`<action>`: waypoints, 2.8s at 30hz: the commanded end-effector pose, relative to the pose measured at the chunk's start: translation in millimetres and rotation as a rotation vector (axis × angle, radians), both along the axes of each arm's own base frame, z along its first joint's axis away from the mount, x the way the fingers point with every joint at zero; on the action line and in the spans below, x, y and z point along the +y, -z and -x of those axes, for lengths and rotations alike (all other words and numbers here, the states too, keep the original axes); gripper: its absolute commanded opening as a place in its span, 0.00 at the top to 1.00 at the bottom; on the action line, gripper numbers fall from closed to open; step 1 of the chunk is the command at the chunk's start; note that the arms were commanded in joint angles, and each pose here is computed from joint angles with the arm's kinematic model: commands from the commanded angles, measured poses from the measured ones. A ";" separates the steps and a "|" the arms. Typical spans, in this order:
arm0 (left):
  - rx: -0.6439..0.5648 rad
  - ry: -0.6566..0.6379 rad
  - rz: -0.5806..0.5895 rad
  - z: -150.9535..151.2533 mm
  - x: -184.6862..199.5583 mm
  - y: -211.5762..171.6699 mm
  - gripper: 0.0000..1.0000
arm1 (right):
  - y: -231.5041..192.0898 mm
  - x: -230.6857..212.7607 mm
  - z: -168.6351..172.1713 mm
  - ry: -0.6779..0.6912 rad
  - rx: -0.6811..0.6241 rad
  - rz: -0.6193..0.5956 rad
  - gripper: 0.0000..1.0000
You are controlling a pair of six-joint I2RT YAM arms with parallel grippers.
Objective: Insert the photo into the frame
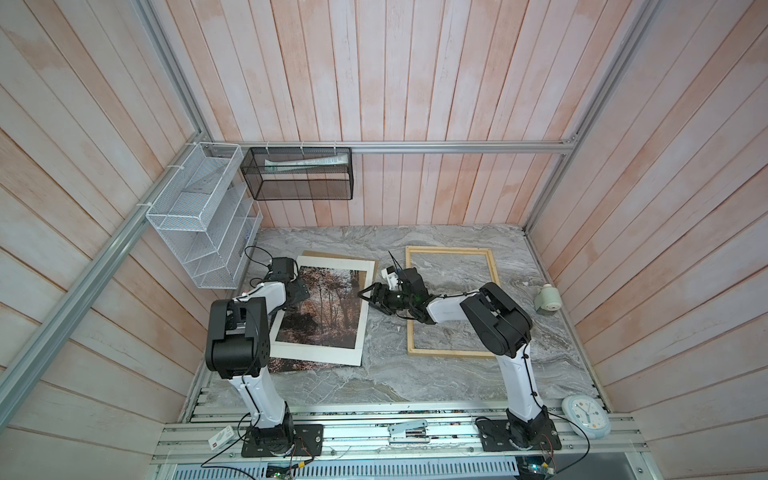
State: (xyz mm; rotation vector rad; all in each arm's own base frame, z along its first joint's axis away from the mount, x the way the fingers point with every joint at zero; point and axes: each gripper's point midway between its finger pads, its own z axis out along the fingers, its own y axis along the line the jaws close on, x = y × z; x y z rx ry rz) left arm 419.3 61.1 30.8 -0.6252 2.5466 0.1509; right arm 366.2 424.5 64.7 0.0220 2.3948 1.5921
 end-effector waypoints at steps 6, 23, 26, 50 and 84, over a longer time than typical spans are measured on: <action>-0.003 0.023 0.004 -5.6 -0.2 1.3 0.00 | 16.8 6.0 -1.0 0.001 0.043 0.020 0.19; -0.013 0.050 0.013 -5.8 -3.5 -0.8 0.00 | -9.8 -0.9 -4.6 0.032 -0.031 0.056 0.19; -0.017 0.053 0.035 -6.3 -7.0 -0.7 0.00 | -22.7 -2.9 -7.1 0.045 -0.063 0.058 0.19; -0.061 0.078 0.176 16.8 -35.4 -2.7 0.00 | 8.3 -18.7 -10.4 0.063 -0.037 0.155 0.19; -0.055 0.109 0.181 24.7 -46.3 -2.2 0.00 | -6.6 -10.6 72.2 -0.111 0.026 0.024 0.20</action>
